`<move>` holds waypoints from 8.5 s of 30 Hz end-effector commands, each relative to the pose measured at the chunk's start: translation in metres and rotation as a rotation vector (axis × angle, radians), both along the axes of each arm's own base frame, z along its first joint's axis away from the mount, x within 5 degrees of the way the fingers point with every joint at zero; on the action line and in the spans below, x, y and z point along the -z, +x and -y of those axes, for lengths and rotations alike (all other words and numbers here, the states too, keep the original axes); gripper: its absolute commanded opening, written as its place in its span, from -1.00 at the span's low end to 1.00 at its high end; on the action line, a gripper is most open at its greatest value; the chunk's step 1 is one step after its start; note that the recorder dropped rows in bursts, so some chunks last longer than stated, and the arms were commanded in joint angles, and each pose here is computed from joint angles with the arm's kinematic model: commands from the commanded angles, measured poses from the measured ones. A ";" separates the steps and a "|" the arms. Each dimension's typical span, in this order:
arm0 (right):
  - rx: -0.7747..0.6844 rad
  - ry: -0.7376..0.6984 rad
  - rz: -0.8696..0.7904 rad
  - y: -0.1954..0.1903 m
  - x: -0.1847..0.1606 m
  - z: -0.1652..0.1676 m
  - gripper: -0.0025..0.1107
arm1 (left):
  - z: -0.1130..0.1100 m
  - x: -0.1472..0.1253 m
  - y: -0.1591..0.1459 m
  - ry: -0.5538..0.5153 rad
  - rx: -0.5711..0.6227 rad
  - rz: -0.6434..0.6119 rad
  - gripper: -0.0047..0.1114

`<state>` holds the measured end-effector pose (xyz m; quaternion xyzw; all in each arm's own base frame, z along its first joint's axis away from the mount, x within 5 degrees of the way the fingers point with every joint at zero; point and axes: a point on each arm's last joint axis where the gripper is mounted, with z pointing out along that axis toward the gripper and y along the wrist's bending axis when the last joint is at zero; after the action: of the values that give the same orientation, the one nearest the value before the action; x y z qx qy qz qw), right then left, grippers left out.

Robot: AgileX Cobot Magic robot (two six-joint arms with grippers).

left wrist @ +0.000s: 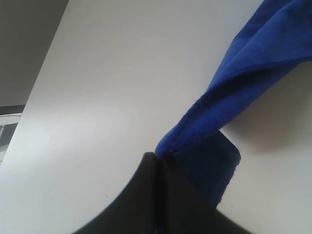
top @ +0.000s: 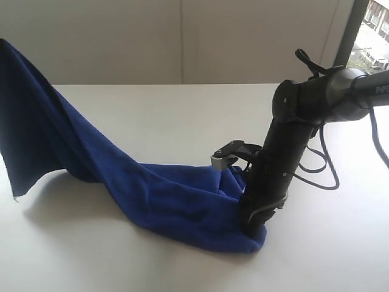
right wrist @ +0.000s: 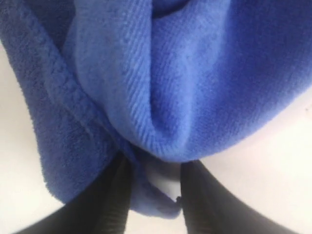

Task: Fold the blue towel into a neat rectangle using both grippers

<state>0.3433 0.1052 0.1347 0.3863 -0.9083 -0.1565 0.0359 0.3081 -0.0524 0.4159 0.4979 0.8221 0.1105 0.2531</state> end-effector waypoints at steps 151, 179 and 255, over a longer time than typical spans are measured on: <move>0.539 -0.487 0.796 0.056 -0.068 0.096 -0.96 | 0.014 0.210 0.063 -0.102 -0.050 0.094 -0.92; 0.737 -0.481 0.962 0.118 -0.047 0.132 0.17 | -0.002 0.251 0.100 -0.155 -0.146 0.305 0.23; 0.860 0.060 0.434 0.022 -0.096 0.161 -0.96 | -0.023 0.171 0.041 -0.989 -0.141 -0.322 -0.92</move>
<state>0.3570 -0.0458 0.2205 0.0034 -0.9792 -0.0110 -0.2023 0.3497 -0.0386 0.2318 0.2829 0.8901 -0.2277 0.2754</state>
